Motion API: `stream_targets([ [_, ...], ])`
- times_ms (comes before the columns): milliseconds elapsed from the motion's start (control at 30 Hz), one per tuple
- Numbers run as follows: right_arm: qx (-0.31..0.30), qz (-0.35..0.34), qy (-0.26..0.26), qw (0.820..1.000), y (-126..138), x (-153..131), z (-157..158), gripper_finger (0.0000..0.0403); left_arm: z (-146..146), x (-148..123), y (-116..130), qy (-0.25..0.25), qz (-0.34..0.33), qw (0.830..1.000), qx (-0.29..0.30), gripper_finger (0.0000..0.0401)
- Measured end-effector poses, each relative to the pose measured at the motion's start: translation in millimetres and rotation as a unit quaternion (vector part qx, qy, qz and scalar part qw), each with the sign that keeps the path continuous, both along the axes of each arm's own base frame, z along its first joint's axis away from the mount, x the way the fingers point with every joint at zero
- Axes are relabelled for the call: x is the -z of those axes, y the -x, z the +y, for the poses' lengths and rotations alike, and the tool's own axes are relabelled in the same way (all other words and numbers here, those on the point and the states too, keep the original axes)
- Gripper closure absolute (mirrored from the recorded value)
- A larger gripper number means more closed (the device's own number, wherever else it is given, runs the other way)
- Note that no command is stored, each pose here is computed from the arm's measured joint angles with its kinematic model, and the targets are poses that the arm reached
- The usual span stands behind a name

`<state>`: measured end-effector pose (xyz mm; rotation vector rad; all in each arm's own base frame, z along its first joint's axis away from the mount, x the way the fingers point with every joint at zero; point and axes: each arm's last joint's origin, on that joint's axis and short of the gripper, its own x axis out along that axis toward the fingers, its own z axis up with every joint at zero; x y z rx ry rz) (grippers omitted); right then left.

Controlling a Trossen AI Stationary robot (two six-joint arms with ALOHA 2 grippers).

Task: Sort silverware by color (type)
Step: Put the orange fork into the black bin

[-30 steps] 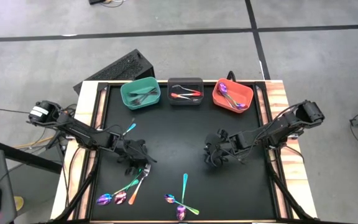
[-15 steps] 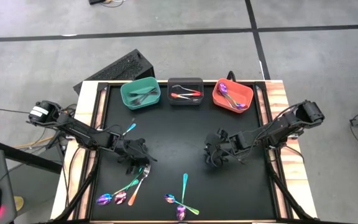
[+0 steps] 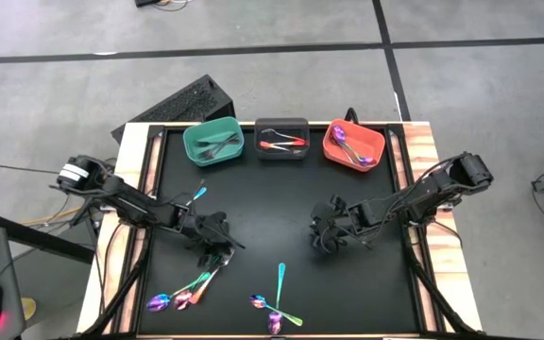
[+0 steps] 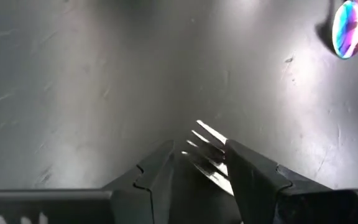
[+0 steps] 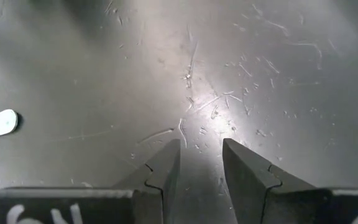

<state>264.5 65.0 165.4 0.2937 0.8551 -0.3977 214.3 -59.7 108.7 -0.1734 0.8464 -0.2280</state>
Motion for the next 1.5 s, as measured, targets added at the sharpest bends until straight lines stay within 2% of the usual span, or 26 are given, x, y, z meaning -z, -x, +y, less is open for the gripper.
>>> stream_targets([
  [133, -0.007, 0.002, -0.011, 1.0, 0.3, 0.2, 1.8, 0.0265, -2.2, 2.8, -3.5, 0.0, 0.004, 1.0, 0.019, 0.0292],
  [300, -0.008, 0.001, -0.012, 1.0, 0.3, 0.1, 2.4, 0.0265, -3.3, 0.6, -2.8, 0.025, 0.004, 0.998, 0.057, 0.0373],
  [367, -0.006, 0.001, -0.012, 1.0, 0.0, 0.0, 1.5, 0.0265, -1.5, -1.4, -4.3, 0.031, -0.006, 0.998, 0.06, 0.0392],
  [433, -0.003, -0.003, -0.013, 1.0, -0.8, -0.3, 0.3, 0.0265, 2.0, -3.6, -5.9, 0.01, -0.022, 0.999, 0.038, 0.0393],
  [567, -0.001, -0.034, -0.018, 0.999, -5.6, -3.8, 1.2, 0.0265, 15.3, -11.2, -9.0, -0.085, -0.064, 0.992, -0.071, 0.0399],
  [667, 0.011, -0.09, -0.012, 0.996, -13.1, -10.8, 2.0, 0.0265, 25.7, -27.5, -15.4, -0.148, -0.113, 0.971, -0.152, 0.0401],
  [800, 0.012, -0.196, 0.014, 0.98, -27.3, -28.1, 0.3, 0.0265, 38.6, -61.2, -29.7, -0.216, -0.22, 0.917, -0.255, 0.0401],
  [900, 0.006, -0.26, 0.035, 0.965, -36.1, -41.2, -7.6, 0.0264, 43.8, -91.0, -39.5, -0.219, -0.33, 0.874, -0.282, 0.0401],
  [1000, 0.005, -0.298, 0.062, 0.953, -41.5, -50.5, -18.2, 0.0257, 44.8, -111.3, -41.8, -0.206, -0.419, 0.841, -0.273, 0.0401],
  [1167, 0.008, -0.35, 0.08, 0.933, -47.1, -62.6, -35.1, 0.0234, 43.7, -122.3, -40.7, -0.216, -0.469, 0.819, -0.251, 0.0401],
  [1333, -0.036, -0.425, 0.066, 0.902, -50.5, -78.6, -41.4, 0.0207, 42.5, -123.2, -40.9, -0.218, -0.478, 0.82, -0.226, 0.0401],
  [1500, -0.038, -0.433, 0.075, 0.898, -50.8, -80.8, -44.4, 0.0195, 41.3, -128.2, -40.0, -0.224, -0.503, 0.808, -0.207, 0.0401],
])
